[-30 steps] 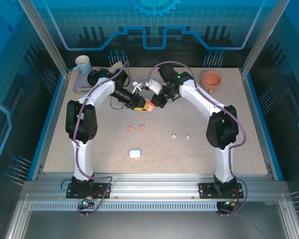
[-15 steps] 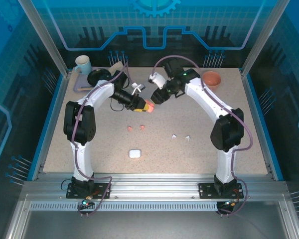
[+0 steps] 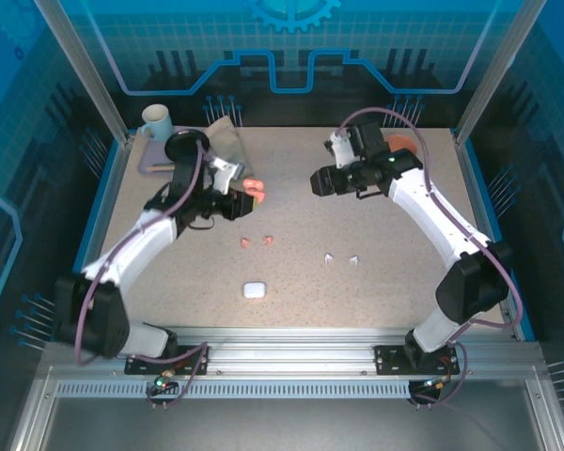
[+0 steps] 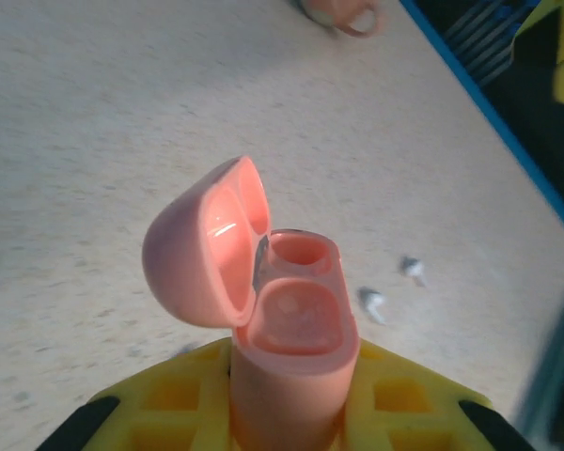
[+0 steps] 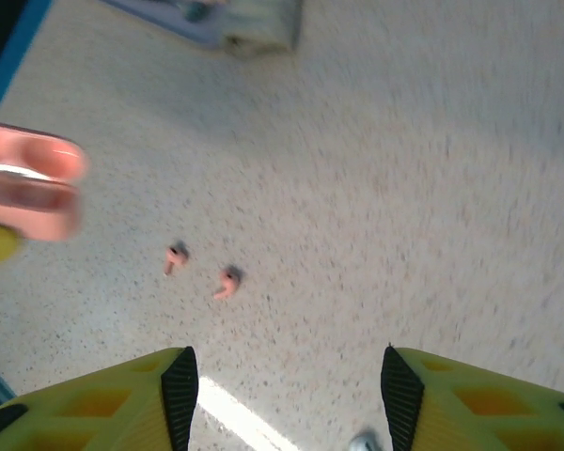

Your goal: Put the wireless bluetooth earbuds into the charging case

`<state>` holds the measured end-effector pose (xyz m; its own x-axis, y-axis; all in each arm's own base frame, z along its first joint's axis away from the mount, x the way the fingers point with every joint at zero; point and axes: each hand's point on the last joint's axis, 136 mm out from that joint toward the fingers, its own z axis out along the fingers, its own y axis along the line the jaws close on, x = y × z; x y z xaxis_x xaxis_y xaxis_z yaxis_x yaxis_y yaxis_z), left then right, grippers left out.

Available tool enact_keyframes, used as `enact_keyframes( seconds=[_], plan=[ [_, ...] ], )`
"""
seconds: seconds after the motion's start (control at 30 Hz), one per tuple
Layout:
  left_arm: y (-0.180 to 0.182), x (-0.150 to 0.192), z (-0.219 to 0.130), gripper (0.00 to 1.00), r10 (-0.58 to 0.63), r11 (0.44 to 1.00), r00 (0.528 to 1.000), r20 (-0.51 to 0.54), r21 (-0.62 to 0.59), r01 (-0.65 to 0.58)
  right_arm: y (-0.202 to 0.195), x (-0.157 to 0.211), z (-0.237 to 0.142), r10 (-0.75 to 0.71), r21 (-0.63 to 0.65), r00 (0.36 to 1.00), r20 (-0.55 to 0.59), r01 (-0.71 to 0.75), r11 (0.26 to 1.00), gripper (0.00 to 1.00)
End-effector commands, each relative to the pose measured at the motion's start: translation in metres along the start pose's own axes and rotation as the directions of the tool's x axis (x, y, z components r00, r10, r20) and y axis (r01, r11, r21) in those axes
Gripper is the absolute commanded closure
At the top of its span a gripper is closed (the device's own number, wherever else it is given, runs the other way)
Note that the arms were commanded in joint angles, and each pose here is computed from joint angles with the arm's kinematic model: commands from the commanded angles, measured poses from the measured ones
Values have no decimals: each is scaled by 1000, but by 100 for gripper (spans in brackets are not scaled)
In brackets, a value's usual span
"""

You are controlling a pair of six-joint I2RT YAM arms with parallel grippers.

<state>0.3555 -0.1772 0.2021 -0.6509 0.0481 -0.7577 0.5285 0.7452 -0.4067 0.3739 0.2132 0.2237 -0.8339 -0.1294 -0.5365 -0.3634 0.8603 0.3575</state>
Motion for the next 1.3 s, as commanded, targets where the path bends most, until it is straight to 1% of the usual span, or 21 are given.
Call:
enact_keyframes(
  seconds=[0.0, 0.07, 0.13, 0.23, 0.33, 0.4, 0.5, 0.7, 0.9, 1.0, 1.13, 1.2, 1.27],
  plan=[
    [18, -57, -34, 100, 191, 965, 894, 406, -243, -96, -4, 14, 15, 227, 42, 974, -1, -227, 973, 43],
    [26, -52, -49, 100, 221, 947, 851, 477, -312, -71, -8, 27, 27, 284, 93, 959, -25, -281, 955, 43],
    [27, -45, -55, 100, 228, 941, 831, 508, -333, -55, -7, 39, 38, 311, 133, 949, -52, -303, 944, 43],
    [25, -35, -64, 100, 221, 945, 797, 561, -326, -33, -1, 54, 54, 326, 198, 941, -87, -305, 932, 43],
    [17, -29, -76, 100, 222, 952, 757, 615, -304, -32, 15, 62, 73, 310, 203, 942, -131, -281, 938, 43],
    [12, -27, -83, 100, 234, 953, 738, 632, -300, -45, 27, 62, 82, 278, 196, 948, -153, -247, 949, 43],
    [4, -21, -90, 100, 255, 954, 727, 637, -289, -81, 37, 59, 93, 225, 205, 959, -172, -188, 960, 43],
    [-5, -15, -99, 100, 306, 940, 696, 649, -323, -112, 54, 44, 112, 196, 176, 961, -197, -162, 971, 43],
    [-2, -14, -102, 100, 335, 926, 686, 646, -359, -115, 73, 39, 139, 163, 175, 954, -250, -121, 977, 44],
    [-2, -13, -102, 100, 337, 924, 694, 636, -364, -115, 81, 35, 145, 157, 169, 957, -246, -117, 979, 45],
    [0, -11, -97, 100, 330, 926, 715, 617, -359, -117, 85, 18, 136, 140, 138, 969, -202, -114, 984, 45],
    [-1, -11, -95, 100, 328, 928, 722, 609, -353, -123, 79, 7, 124, 137, 134, 976, -172, -114, 984, 45],
    [-2, -11, -91, 100, 326, 930, 730, 601, -341, -135, 78, -5, 109, 124, 101, 983, -136, -110, 989, 45]
  ],
)
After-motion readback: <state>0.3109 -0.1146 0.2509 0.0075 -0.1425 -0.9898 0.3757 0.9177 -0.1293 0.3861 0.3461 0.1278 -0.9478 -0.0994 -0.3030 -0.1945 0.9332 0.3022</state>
